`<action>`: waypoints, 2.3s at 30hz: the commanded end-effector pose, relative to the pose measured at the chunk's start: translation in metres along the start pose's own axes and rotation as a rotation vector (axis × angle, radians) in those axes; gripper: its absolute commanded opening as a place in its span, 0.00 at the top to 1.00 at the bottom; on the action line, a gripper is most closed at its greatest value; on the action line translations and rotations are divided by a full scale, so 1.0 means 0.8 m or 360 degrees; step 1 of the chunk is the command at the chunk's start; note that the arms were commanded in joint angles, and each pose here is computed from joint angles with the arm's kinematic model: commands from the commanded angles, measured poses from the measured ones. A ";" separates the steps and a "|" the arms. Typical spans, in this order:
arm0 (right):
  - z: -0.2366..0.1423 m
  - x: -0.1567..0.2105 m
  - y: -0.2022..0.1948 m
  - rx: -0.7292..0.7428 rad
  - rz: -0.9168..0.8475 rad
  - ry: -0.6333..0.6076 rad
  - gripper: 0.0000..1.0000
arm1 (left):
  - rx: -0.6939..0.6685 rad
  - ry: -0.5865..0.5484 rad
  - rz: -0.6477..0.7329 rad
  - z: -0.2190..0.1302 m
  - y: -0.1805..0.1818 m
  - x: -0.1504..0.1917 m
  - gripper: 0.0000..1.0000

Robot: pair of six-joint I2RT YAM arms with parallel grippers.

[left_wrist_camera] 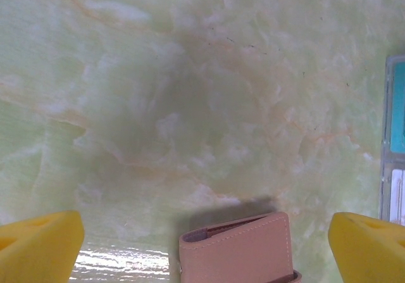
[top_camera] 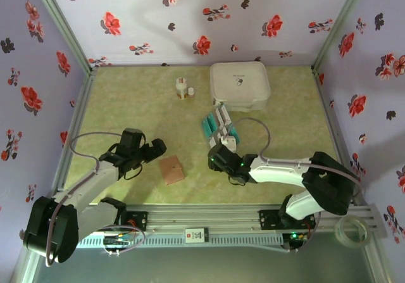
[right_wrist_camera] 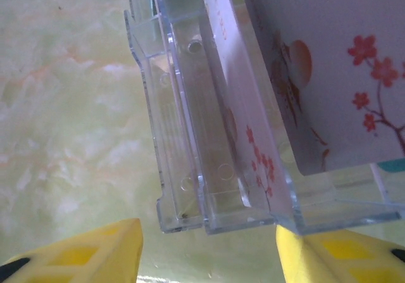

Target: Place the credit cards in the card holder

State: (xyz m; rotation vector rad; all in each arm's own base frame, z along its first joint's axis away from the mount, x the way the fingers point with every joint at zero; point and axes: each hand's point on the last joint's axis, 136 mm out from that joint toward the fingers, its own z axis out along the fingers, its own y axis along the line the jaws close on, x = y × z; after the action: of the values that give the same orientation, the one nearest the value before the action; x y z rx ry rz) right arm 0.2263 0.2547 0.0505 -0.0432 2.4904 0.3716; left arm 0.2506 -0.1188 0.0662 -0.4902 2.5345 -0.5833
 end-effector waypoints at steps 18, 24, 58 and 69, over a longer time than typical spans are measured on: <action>-0.033 0.065 0.146 -0.0582 0.0053 0.0239 0.35 | 0.0138 0.0030 -0.0031 -0.011 -0.018 0.012 0.00; -0.020 0.073 0.160 -0.0678 0.0180 0.0250 0.41 | 0.0142 0.0056 -0.0040 -0.008 -0.014 0.024 0.00; 0.030 0.097 0.198 -0.0899 0.0499 0.0365 0.72 | 0.0173 0.0093 -0.0088 0.015 -0.012 0.052 0.00; 0.039 0.094 0.214 -0.1020 0.0593 0.0382 1.00 | 0.0175 0.0078 -0.0070 0.021 -0.017 0.058 0.00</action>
State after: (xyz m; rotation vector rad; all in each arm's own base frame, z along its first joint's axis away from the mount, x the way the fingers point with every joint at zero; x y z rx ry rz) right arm 0.1607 0.4299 0.0259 0.1035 2.5113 1.3367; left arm 0.2236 -0.1567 0.0450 -0.4799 2.5409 -0.7662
